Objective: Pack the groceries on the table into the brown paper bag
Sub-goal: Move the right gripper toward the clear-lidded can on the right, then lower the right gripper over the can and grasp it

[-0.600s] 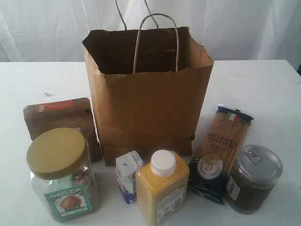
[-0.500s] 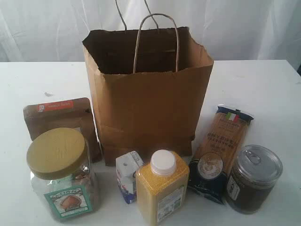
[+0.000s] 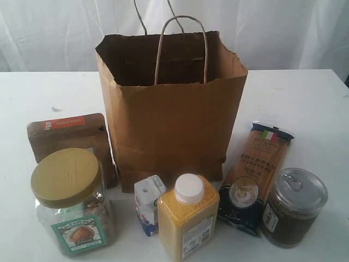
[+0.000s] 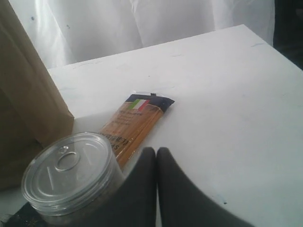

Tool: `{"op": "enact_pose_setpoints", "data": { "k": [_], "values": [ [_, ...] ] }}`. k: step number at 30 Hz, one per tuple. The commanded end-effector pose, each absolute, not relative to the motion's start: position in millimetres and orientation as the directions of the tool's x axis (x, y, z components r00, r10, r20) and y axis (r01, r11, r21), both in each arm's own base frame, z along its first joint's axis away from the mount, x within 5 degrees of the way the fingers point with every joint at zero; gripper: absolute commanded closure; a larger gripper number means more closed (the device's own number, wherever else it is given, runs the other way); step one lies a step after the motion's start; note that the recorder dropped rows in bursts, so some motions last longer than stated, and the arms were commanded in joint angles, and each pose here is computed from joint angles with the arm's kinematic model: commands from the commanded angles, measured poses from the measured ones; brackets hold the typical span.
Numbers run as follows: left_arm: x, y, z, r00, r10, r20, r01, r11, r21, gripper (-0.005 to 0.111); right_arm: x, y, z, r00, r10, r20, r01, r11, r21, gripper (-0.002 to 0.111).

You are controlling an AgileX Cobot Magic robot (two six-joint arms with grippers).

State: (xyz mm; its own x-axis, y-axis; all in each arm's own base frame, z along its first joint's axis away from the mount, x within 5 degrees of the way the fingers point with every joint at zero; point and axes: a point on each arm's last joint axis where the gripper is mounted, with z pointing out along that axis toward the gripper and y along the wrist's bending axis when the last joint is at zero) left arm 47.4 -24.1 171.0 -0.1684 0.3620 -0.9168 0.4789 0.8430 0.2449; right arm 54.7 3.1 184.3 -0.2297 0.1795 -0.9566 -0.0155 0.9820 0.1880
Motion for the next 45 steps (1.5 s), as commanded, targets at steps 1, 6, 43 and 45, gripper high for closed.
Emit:
{"op": "enact_pose_setpoints", "data": {
  "k": [1, 6, 43, 45],
  "values": [
    [47, -24, 170, -0.169, 0.359, -0.918, 0.477, 0.845, 0.243, 0.107, 55, 2, 187, -0.200, 0.139, -0.970, -0.015, 0.989, 0.144, 0.108],
    [47, -24, 170, -0.169, 0.359, -0.918, 0.477, 0.845, 0.243, 0.107, 55, 2, 188, -0.198, 0.139, -0.970, -0.015, 0.989, 0.144, 0.108],
    [47, -24, 170, -0.169, 0.359, -0.918, 0.477, 0.845, 0.243, 0.107, 130, 36, 330, -0.729, -0.314, -0.609, -0.410, 0.912, 0.020, 0.017],
    [47, -24, 170, -0.169, 0.359, -0.918, 0.477, 0.845, 0.243, 0.107, 141, 40, 321, -0.757, -0.350, -0.552, -0.439, 0.898, 0.034, 0.007]
  ]
}}
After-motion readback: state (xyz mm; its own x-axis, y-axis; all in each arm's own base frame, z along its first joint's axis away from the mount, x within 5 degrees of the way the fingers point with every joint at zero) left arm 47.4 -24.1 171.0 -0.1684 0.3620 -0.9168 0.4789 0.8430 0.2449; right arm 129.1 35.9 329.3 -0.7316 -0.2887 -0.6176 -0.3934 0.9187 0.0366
